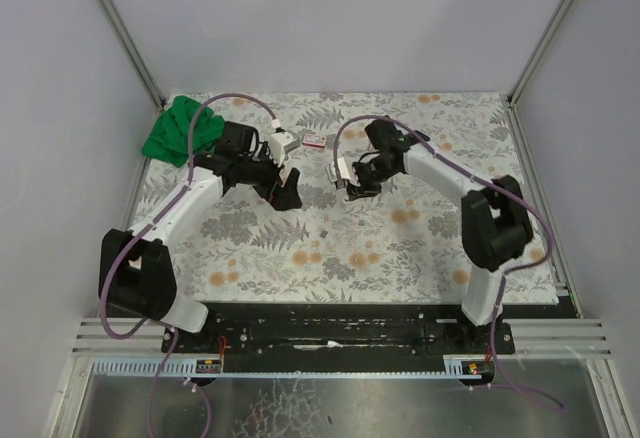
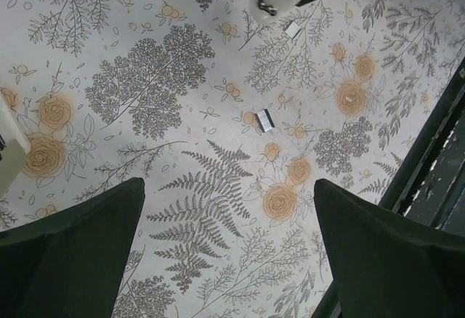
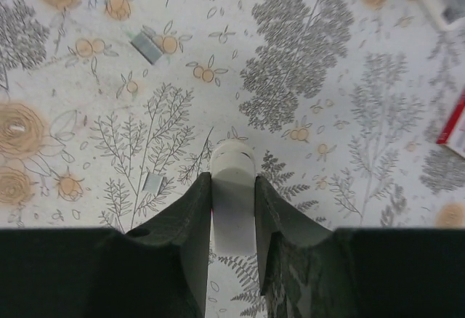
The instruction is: Unload the staples from the stapler
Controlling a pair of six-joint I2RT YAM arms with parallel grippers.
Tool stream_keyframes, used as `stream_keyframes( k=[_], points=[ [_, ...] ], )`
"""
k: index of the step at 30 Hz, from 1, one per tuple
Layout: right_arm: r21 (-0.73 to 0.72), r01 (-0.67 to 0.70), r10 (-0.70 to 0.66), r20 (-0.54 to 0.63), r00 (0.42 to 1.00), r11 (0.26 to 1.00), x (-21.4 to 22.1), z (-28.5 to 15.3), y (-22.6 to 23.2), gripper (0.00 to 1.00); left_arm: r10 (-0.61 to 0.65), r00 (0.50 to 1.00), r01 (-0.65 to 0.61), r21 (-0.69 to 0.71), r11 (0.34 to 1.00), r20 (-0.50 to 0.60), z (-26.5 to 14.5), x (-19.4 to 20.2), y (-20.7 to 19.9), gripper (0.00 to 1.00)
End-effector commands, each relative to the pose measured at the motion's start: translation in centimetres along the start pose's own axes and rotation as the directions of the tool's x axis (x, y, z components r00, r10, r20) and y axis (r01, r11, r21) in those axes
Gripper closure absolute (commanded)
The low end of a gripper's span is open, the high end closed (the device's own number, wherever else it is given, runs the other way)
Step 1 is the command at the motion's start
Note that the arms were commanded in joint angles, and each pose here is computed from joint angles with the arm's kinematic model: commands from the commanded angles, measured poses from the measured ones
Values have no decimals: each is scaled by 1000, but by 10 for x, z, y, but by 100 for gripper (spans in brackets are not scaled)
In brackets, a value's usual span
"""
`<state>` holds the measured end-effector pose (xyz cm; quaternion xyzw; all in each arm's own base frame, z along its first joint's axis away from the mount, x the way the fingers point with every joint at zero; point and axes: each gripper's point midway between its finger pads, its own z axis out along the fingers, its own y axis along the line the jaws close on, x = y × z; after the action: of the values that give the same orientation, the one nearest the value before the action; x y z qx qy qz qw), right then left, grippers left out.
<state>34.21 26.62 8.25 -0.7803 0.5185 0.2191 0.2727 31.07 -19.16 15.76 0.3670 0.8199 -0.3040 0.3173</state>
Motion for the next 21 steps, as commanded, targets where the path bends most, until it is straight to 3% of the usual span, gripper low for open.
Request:
stream_keyframes(
  k=[1, 8, 21],
  points=[
    [171, -30, 0, 171, 985, 985, -57, -31, -14, 92, -45, 994, 47, -13, 999, 95, 4, -42, 8, 0],
    [285, -126, 10, 376, 927, 950, -101, -60, 1, 96, -151, 982, 127, 201, 971, 110, 19, -75, -19, 0],
    [254, -208, 40, 540, 841, 945, -128, -87, 12, 97, -266, 964, 236, 386, 892, 26, 47, -70, -40, 8]
  ],
)
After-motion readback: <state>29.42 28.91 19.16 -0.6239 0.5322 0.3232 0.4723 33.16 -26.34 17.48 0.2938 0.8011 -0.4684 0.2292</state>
